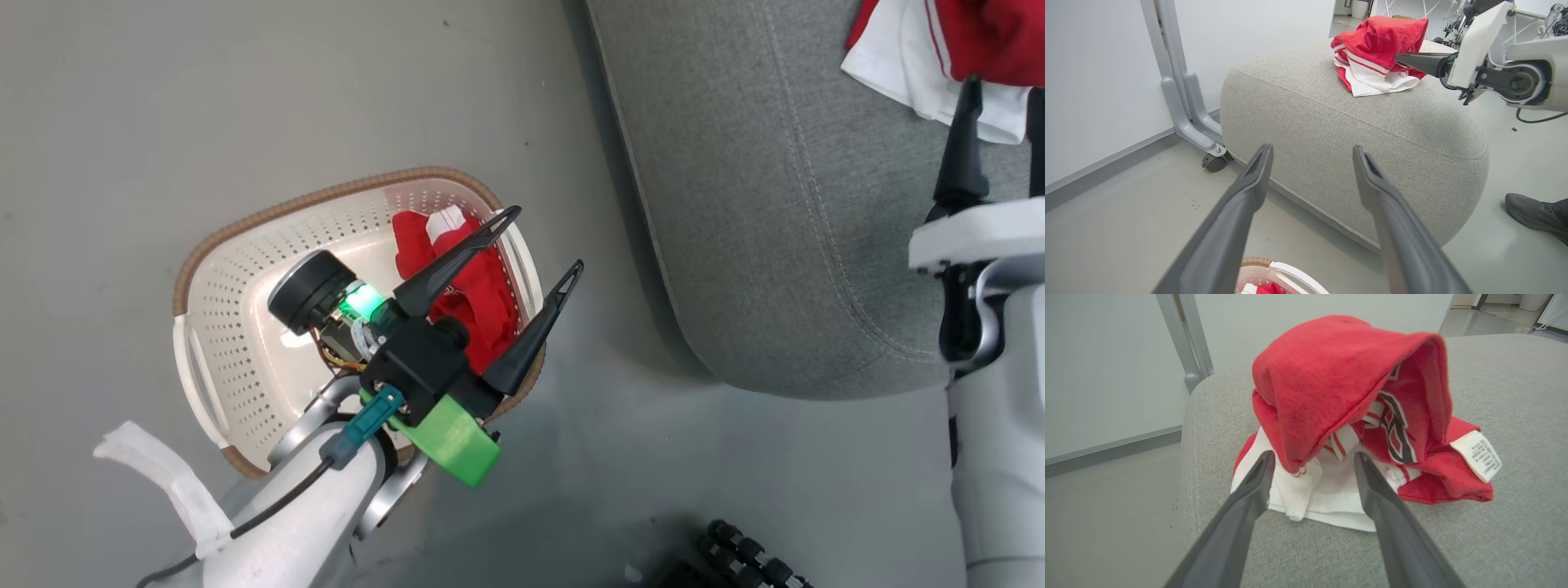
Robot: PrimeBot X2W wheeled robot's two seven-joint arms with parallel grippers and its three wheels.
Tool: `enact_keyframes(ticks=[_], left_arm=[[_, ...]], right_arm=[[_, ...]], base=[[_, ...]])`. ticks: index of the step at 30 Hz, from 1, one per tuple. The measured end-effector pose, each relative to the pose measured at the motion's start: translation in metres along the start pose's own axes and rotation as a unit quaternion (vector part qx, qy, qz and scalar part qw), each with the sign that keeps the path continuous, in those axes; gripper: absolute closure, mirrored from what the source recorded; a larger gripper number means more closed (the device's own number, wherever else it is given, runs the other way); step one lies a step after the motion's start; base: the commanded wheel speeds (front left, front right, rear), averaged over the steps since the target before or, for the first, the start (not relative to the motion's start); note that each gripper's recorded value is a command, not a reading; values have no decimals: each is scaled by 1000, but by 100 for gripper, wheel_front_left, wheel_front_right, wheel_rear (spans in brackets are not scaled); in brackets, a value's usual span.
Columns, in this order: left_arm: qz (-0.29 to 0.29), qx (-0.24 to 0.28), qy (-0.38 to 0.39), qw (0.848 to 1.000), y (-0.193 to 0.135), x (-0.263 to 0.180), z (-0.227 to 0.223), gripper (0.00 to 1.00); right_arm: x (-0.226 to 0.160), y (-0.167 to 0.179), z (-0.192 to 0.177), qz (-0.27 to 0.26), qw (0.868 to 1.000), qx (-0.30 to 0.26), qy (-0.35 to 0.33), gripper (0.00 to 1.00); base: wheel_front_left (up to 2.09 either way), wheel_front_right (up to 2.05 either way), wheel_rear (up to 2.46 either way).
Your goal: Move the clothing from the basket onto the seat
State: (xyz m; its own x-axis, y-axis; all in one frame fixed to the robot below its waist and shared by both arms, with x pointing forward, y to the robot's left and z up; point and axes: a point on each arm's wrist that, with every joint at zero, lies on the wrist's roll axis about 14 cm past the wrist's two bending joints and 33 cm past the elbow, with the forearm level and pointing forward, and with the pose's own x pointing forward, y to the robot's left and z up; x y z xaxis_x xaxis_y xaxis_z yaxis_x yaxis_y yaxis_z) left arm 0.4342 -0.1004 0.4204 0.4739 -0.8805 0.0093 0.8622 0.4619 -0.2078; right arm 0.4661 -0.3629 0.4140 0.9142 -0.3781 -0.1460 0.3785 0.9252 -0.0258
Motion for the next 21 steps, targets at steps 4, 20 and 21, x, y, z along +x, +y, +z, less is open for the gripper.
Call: enact_keyframes(ticks=[4, 20, 21], left_arm=[[23, -7, -5, 1000, 2, -7, 4, 0], [244, 4, -57, 968, 65, -76, 51, 0], [265, 7, -62, 962, 71, -85, 56, 0]], right_arm=[[-17, 13, 8, 20, 1000, 2, -14, 0], [-81, 109, 54, 162, 983, 18, -87, 0], [-84, 115, 56, 170, 981, 21, -90, 0]], base=[[0, 0, 0], [0, 0, 0], [0, 0, 0]])
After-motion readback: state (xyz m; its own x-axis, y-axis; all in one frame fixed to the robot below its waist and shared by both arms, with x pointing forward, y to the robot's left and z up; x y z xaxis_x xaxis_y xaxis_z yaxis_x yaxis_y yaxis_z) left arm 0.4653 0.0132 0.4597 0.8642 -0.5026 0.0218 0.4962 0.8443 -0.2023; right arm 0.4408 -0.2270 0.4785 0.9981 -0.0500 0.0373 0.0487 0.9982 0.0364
